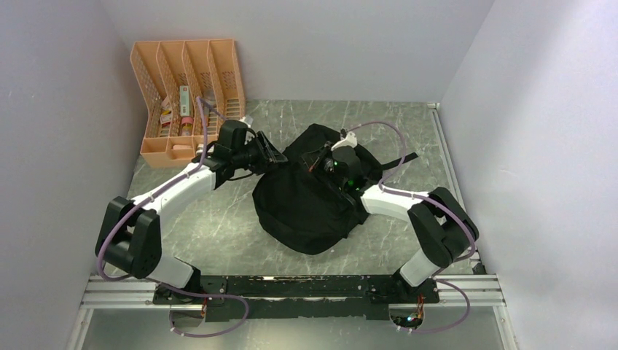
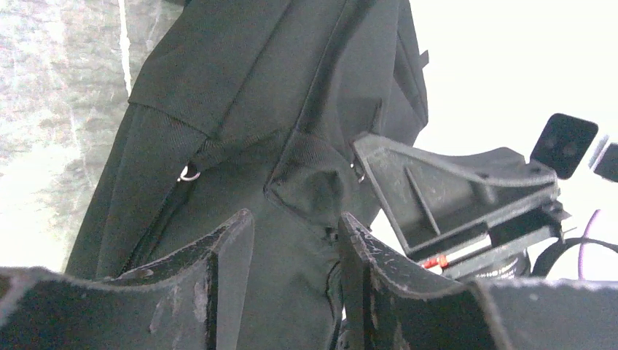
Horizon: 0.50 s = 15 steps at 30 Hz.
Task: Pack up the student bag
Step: Zip the student bag at the center of the board.
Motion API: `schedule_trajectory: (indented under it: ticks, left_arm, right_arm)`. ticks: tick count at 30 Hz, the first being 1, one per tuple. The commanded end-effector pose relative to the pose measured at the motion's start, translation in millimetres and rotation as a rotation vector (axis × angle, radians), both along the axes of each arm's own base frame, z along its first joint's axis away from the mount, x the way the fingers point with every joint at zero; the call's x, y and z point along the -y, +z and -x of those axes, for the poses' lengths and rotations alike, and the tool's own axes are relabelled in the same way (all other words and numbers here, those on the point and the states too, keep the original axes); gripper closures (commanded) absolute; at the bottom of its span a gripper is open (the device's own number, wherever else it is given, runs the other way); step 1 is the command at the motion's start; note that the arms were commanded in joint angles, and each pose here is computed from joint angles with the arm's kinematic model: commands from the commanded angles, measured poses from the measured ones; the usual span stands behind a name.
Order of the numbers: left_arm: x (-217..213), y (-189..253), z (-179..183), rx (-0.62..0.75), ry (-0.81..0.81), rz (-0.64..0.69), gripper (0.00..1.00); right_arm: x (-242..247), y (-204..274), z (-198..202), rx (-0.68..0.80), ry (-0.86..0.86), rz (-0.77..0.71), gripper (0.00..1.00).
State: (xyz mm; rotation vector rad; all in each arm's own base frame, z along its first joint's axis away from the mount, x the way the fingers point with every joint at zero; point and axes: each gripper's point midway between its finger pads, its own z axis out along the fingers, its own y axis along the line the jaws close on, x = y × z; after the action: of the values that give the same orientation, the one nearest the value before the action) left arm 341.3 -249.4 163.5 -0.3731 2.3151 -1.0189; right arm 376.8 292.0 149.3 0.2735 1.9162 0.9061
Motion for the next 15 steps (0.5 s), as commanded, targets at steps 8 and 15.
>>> schedule_trajectory:
  ticks: [8, 15]
  left_arm:
    - [28.0, 17.7, 6.1, -0.073, 0.047, 0.133, 0.47]
    - [38.1, 9.4, 1.2, -0.109, 0.029, 0.129, 0.46]
  right_arm:
    - [8.3, 56.2, 0.6, 0.303, 0.015, -0.073, 1.0]
    - [8.9, 54.2, 2.1, 0.297, 0.014, -0.081, 1.0]
